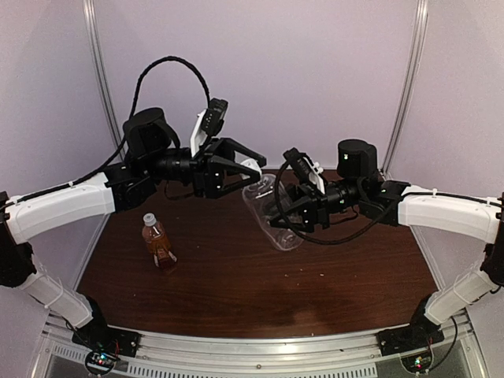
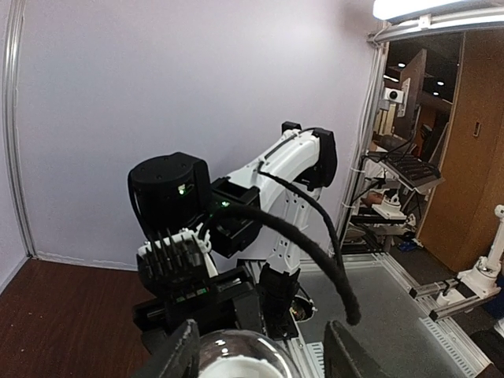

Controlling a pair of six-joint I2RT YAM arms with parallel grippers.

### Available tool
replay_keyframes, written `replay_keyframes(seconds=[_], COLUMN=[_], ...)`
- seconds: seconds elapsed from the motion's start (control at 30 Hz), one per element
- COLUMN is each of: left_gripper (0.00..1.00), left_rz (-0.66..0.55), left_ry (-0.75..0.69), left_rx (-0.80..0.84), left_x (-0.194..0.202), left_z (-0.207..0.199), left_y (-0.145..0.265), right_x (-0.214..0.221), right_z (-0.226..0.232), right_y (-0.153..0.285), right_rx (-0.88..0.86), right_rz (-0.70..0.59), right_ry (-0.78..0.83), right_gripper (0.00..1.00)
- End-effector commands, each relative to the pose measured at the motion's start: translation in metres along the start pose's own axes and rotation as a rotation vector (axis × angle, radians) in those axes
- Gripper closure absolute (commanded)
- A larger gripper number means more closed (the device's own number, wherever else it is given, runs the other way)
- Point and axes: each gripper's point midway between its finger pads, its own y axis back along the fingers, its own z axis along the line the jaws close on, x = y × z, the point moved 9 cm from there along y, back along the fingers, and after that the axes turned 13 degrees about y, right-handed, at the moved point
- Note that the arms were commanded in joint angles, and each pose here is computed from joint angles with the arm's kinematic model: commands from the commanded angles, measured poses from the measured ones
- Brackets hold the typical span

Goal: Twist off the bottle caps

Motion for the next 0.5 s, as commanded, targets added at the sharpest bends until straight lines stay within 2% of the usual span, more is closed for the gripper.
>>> replay_keyframes(seconds=[0.0,0.13,0.3,0.47], left_gripper=[0.5,0.64,0.77,0.91], left_rz=[-0.036,-0.041,-0.05,-0.074], left_ry=[-0.072,-0.055,-0.041,-0.005], left_rx=[0.056,0.06,0.055,-0.012], left_x=[-0.0158,-0.0148,-0.0137,-0.0153], left_z=[-0.0059,-0.0025,-0.0004,0.0016], left_y=[0.0018,0.0038,0.0061,0.0087], right_x=[-0.0149,-0.0145,-0.0139,-0.0145], right_z=[-0.0003,0.0002,0.0004,-0.0042], right_y=[0.002,0.0023,0.0027,0.0055], right_rx=[-0.014,-0.011,-0.001,0.097], right_rz=[-0.034,-0.033,-0.03,-0.002], right_ry=[0.053,0.054,0.052,0.052], right_gripper=[0.51,0.51,0.51,0.52])
